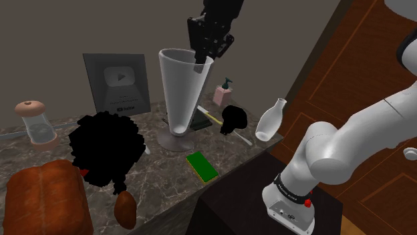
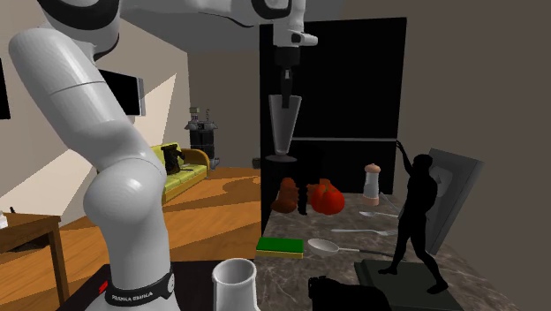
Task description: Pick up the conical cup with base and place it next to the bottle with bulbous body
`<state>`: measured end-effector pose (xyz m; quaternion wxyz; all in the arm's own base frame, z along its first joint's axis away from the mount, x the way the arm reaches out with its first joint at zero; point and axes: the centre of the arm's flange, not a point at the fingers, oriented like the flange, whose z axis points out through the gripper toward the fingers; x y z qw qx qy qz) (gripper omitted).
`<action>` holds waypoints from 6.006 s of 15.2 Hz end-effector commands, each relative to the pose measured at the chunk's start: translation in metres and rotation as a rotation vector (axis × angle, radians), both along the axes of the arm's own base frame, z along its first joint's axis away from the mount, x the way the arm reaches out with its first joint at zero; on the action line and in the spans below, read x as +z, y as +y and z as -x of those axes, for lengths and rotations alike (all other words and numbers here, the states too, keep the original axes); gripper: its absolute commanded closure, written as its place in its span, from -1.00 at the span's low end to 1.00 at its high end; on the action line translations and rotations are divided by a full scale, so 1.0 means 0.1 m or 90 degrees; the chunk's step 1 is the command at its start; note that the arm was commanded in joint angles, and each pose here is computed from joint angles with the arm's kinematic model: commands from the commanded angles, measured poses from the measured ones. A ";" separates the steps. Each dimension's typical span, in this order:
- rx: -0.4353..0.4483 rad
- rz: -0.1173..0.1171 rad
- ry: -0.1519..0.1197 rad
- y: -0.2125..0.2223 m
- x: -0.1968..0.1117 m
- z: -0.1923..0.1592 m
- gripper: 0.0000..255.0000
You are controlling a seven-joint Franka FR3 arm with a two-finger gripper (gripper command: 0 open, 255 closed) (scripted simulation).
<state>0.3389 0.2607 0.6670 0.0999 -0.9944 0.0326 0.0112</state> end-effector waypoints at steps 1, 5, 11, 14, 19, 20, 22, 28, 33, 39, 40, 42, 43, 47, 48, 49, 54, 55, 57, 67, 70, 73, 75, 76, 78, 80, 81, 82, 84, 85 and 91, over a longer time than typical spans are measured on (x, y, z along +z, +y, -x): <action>0.000 0.000 0.000 0.00 0.11 0.00 1.00; 0.000 0.000 0.000 0.00 0.32 0.00 1.00; 0.000 0.000 0.000 0.00 0.64 0.00 1.00; 0.000 0.000 0.000 -0.26 0.66 -0.03 1.00; 0.000 0.000 0.000 -0.92 0.66 -0.10 1.00; 0.000 0.000 0.000 -1.05 0.66 -0.12 1.00; 0.000 0.000 0.000 -1.31 0.67 -0.15 1.00; 0.000 0.000 0.000 -2.10 0.67 -0.23 1.00; 0.000 0.000 0.000 -2.76 0.67 -0.31 1.00; 0.000 0.000 0.000 -3.54 0.67 -0.40 1.00; 0.000 0.000 0.000 -3.67 0.67 -0.41 1.00; 0.000 0.000 0.000 -3.94 0.67 -0.44 1.00; 0.000 0.000 0.000 -4.07 0.67 -0.45 1.00; 0.000 0.000 0.000 -4.59 0.67 -0.51 1.00; 0.000 0.000 0.000 -4.72 0.67 -0.53 1.00; 0.000 0.000 0.000 -4.85 0.67 -0.54 1.00; 0.000 0.000 0.000 -5.57 0.67 -0.62 1.00; 0.000 0.000 0.000 -5.57 0.62 -0.62 1.00; 0.000 0.000 0.000 -5.57 0.52 -0.62 1.00; 0.000 0.000 0.000 -5.57 -0.01 -0.62 1.00; 0.000 0.000 0.000 -5.57 -0.17 -0.62 1.00; 0.000 0.000 0.000 -5.57 -0.33 -0.62 1.00; 0.000 0.000 0.000 -5.57 -0.43 -0.62 1.00; 0.000 0.000 0.000 -5.57 -0.49 -0.62 1.00; 0.000 0.000 0.000 -5.57 -0.59 -0.62 1.00; 0.000 0.000 0.000 -5.57 -0.70 -0.62 1.00; 0.000 0.000 0.000 -5.57 -0.75 -0.62 1.00; 0.000 0.000 0.000 -5.57 -0.80 -0.62 1.00; 0.000 0.000 0.000 -5.57 -0.91 -0.62 1.00; 0.000 0.000 0.000 -5.57 -0.96 -0.62 1.00; 0.000 0.000 0.000 -5.57 -1.28 -0.62 1.00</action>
